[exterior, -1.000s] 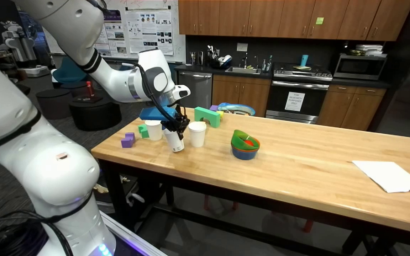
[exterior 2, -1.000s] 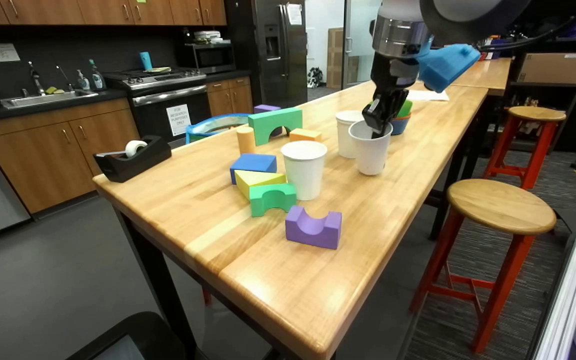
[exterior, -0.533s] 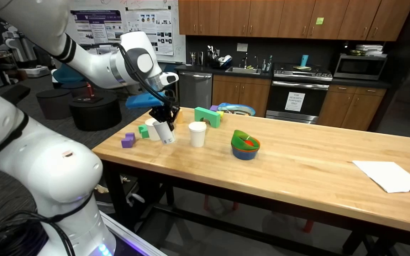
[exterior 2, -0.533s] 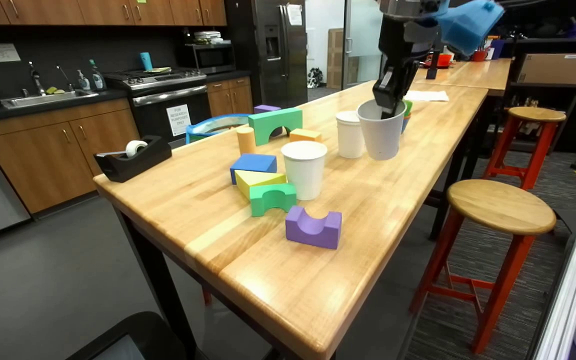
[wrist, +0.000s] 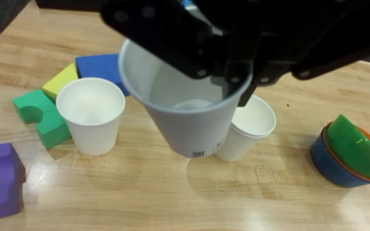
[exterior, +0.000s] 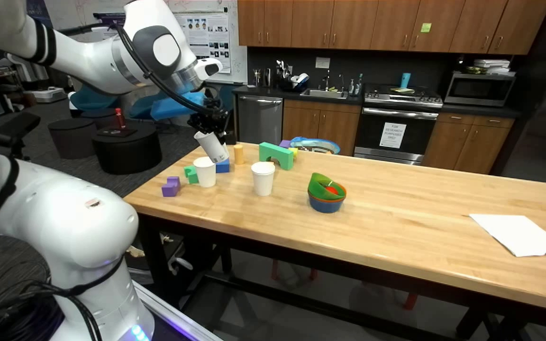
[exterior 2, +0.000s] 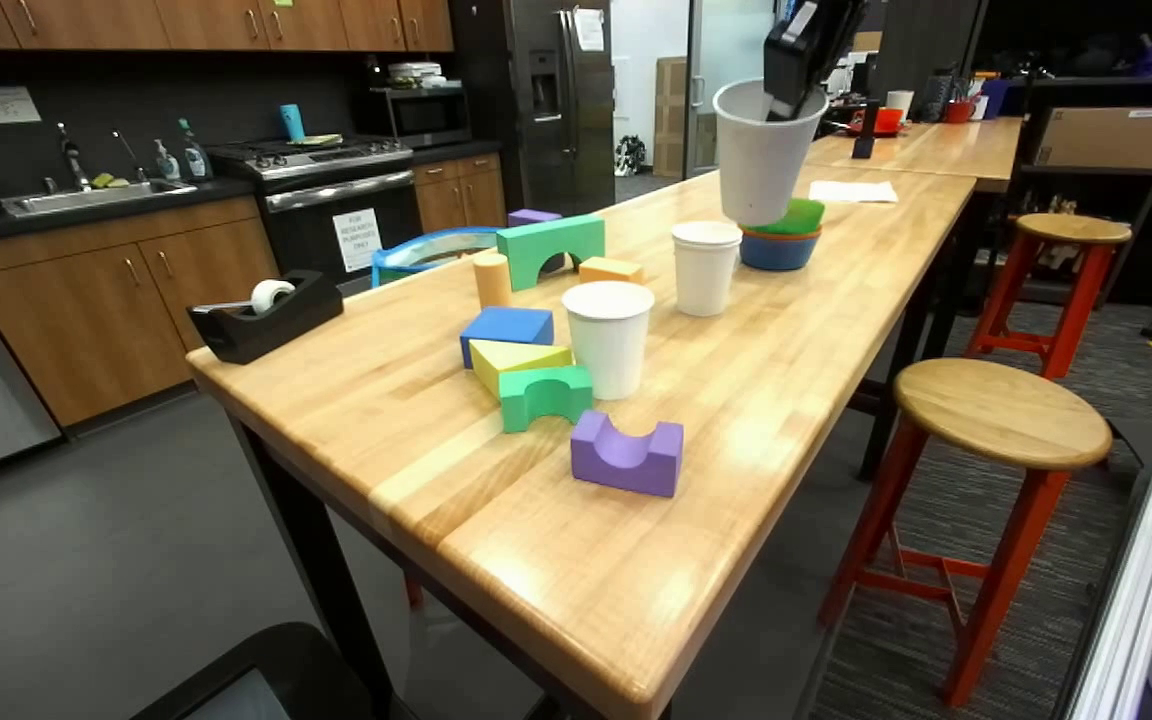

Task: Put the middle cup and the first left cup in the right cup, respectively

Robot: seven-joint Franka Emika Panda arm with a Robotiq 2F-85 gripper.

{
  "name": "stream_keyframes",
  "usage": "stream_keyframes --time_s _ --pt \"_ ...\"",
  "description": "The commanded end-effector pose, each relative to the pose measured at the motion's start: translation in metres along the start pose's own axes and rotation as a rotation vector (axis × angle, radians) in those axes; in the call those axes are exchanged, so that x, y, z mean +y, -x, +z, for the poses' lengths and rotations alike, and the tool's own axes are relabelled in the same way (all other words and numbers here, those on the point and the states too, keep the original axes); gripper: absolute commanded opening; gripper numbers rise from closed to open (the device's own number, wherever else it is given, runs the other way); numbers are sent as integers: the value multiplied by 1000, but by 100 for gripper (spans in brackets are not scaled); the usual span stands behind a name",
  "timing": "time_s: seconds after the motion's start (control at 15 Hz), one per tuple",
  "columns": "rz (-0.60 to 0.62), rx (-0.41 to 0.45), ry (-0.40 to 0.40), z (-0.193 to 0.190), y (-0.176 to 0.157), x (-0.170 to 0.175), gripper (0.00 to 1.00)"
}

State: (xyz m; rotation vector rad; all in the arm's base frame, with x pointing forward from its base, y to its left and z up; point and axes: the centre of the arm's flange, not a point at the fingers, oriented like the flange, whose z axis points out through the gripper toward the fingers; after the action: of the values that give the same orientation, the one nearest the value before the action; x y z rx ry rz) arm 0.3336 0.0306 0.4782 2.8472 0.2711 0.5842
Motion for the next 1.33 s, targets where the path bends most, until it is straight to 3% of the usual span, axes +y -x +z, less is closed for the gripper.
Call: stream_keyframes --time_s 0.0,0.53,1.27 --pt "30 104 2 -16 11 12 0" --pt "107 202 -16 -12 -6 67 0" --pt "174 154 -89 35 -21 106 0"
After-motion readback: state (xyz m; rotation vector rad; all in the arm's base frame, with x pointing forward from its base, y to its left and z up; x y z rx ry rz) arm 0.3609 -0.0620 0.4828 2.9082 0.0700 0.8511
